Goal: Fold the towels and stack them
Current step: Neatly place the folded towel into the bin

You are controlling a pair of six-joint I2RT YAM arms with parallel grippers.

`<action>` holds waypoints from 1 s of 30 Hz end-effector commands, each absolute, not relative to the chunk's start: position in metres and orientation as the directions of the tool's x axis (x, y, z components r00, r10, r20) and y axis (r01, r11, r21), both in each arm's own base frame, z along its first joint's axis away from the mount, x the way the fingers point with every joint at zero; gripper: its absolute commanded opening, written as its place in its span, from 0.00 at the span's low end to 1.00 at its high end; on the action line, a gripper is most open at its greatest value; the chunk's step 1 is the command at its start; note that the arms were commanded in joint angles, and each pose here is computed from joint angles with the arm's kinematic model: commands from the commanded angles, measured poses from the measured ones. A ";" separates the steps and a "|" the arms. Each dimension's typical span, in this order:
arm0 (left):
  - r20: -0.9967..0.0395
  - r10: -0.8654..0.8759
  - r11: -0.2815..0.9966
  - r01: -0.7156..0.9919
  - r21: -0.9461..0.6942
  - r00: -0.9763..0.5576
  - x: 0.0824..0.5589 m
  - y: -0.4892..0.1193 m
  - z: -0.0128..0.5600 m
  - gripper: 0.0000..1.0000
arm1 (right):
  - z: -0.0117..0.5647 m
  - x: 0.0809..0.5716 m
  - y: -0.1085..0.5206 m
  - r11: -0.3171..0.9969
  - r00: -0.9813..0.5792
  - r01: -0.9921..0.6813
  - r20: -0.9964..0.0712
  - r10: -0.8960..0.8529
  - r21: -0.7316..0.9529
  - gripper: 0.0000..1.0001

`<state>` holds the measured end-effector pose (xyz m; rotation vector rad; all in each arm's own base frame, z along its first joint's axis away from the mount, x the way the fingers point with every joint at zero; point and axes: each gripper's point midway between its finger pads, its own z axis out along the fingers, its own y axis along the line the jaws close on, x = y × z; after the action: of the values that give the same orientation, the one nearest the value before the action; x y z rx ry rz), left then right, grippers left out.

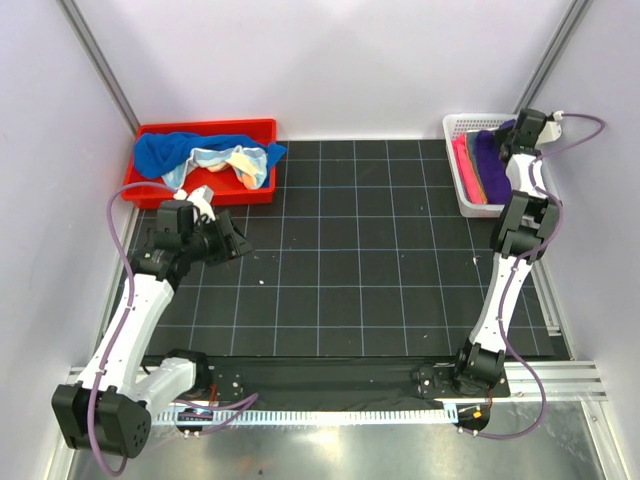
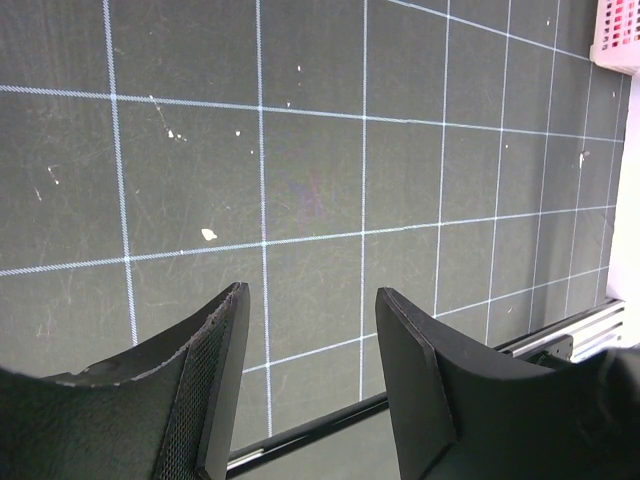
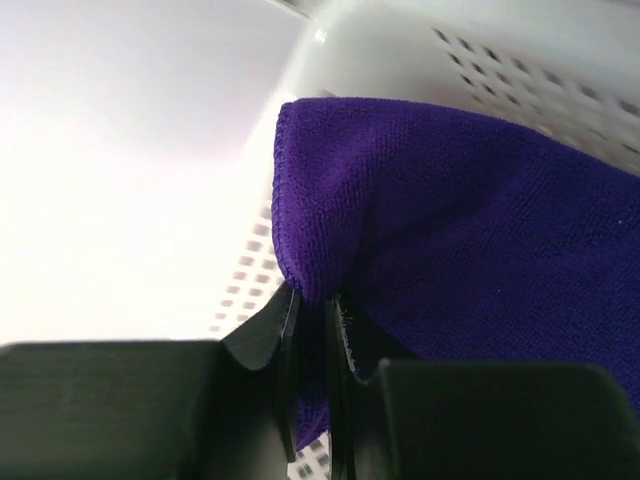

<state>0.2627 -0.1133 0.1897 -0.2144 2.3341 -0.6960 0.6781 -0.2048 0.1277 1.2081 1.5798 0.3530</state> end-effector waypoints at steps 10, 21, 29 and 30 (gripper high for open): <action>-0.575 -0.334 0.823 0.066 -0.564 -0.747 0.266 -0.117 0.198 0.57 | 0.175 0.695 -0.207 0.468 0.137 0.398 -0.556 0.820 0.789 0.67; -0.590 -0.339 0.822 0.075 -0.565 -0.732 0.265 -0.115 0.203 0.59 | 0.232 0.686 -0.198 0.502 0.144 0.326 -0.567 0.811 0.801 0.75; -0.596 -0.366 0.805 0.078 -0.588 -0.715 0.267 -0.113 0.210 0.60 | 0.274 0.655 -0.157 0.510 0.080 0.286 -0.550 0.831 0.811 0.75; -0.593 -0.370 0.802 0.076 -0.592 -0.715 0.267 -0.112 0.210 0.60 | 0.275 0.651 -0.148 0.514 0.062 0.282 -0.550 0.833 0.810 0.75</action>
<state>0.2639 -0.1097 0.1952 -0.2325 2.3112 -0.7288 0.6680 -0.1751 0.1749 1.1478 1.5975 0.4698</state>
